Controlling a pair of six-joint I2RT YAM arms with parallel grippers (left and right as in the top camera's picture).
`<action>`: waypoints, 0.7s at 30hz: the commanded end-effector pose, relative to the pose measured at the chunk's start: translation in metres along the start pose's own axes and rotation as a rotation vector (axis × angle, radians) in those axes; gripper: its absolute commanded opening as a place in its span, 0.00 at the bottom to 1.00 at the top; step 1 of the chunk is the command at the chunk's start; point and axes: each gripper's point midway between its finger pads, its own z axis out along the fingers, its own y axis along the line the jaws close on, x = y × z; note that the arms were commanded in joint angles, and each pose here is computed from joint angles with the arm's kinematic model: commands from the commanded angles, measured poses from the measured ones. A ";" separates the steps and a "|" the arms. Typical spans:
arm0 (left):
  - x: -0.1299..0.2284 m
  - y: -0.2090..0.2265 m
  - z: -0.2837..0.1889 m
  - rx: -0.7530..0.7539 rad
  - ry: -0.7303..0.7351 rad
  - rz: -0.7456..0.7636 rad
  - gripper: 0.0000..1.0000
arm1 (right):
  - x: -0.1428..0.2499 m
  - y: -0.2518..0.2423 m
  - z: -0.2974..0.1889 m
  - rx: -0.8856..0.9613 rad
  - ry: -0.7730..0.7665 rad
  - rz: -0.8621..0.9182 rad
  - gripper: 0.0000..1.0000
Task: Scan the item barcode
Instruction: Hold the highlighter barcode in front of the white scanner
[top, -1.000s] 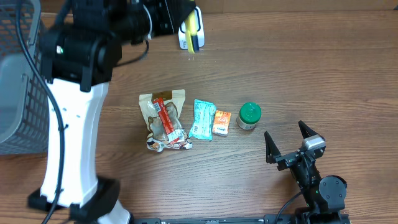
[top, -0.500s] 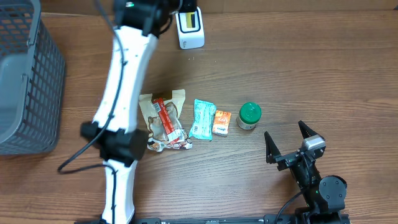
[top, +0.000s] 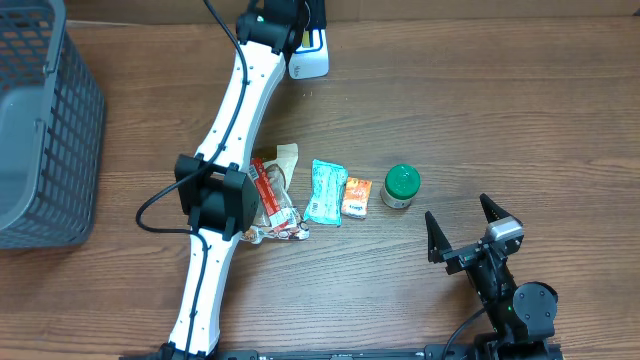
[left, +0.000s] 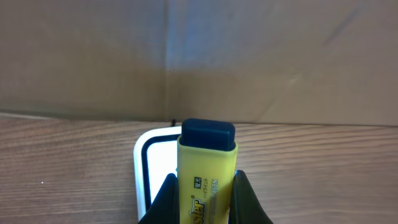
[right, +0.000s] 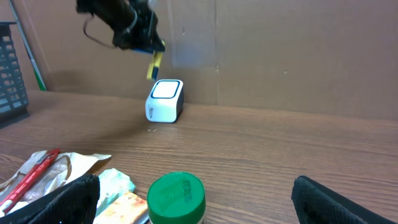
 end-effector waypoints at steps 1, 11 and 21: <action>0.015 0.024 0.026 -0.074 0.013 0.004 0.04 | 0.002 -0.003 0.000 0.016 -0.002 0.007 1.00; 0.036 0.037 0.047 -0.096 0.048 0.003 0.04 | 0.002 -0.003 0.000 0.016 -0.002 0.007 1.00; 0.030 0.034 0.045 -0.083 0.036 0.001 0.04 | 0.002 -0.003 0.000 0.016 -0.002 0.007 1.00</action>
